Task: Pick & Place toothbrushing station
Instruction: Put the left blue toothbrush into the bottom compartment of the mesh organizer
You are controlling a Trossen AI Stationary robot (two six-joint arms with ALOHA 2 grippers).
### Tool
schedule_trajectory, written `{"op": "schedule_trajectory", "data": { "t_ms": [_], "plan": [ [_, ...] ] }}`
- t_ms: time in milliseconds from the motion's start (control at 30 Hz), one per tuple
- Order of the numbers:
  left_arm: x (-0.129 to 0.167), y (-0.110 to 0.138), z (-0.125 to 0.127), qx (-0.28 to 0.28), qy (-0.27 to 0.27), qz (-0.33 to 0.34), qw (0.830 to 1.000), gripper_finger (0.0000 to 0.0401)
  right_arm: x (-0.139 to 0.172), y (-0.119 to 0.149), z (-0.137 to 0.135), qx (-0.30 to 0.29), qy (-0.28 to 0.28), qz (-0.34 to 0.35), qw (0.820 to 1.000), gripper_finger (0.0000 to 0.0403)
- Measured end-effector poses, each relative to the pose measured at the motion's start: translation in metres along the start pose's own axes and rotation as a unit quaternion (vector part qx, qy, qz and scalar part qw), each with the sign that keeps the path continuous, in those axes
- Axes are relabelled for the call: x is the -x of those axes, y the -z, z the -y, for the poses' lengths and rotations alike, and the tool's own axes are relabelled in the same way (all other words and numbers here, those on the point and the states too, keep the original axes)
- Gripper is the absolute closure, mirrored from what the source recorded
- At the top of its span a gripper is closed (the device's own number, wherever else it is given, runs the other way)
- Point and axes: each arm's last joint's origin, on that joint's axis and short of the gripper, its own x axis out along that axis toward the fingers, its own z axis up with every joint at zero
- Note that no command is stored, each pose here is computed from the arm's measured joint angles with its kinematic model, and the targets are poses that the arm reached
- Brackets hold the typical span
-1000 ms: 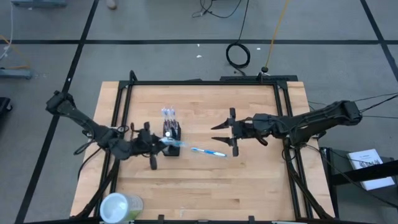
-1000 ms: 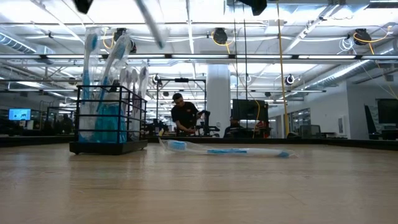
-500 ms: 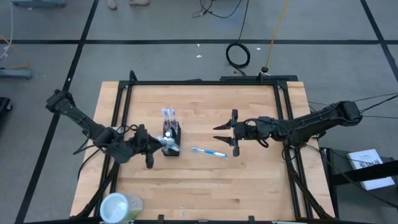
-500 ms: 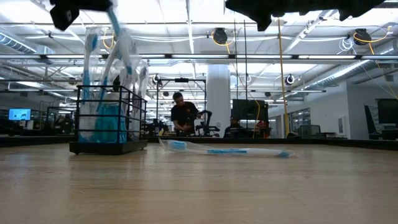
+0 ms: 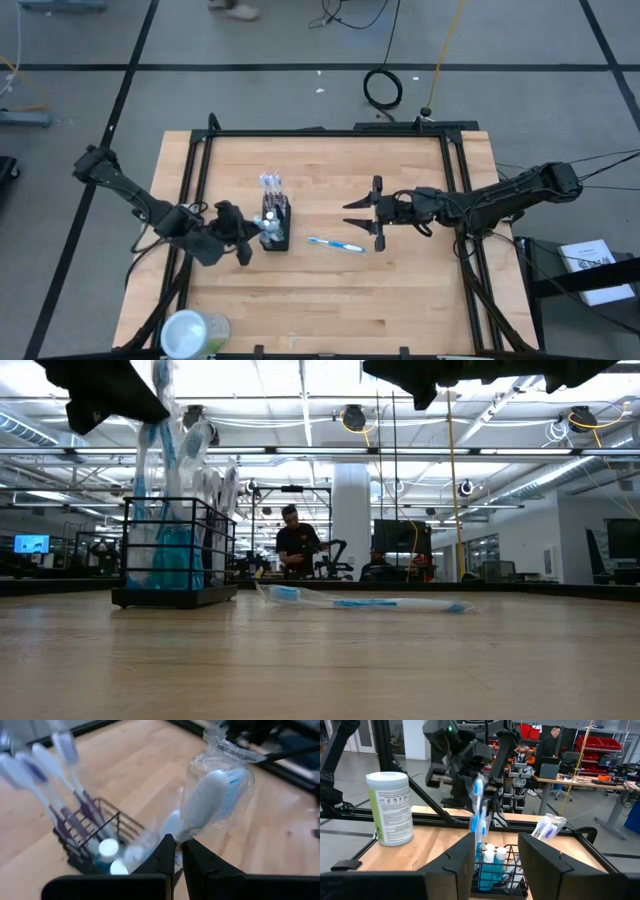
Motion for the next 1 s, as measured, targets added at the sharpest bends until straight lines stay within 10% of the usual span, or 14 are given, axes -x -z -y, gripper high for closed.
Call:
{"op": "schedule_trajectory", "data": {
  "t_ms": [1000],
  "plan": [
    [-0.058,0.030,0.018,-0.001,-0.046,-0.057,0.997,0.0361,0.000,0.001,0.000,0.001,0.000,-0.006,1.000,0.0266]
  ]
}}
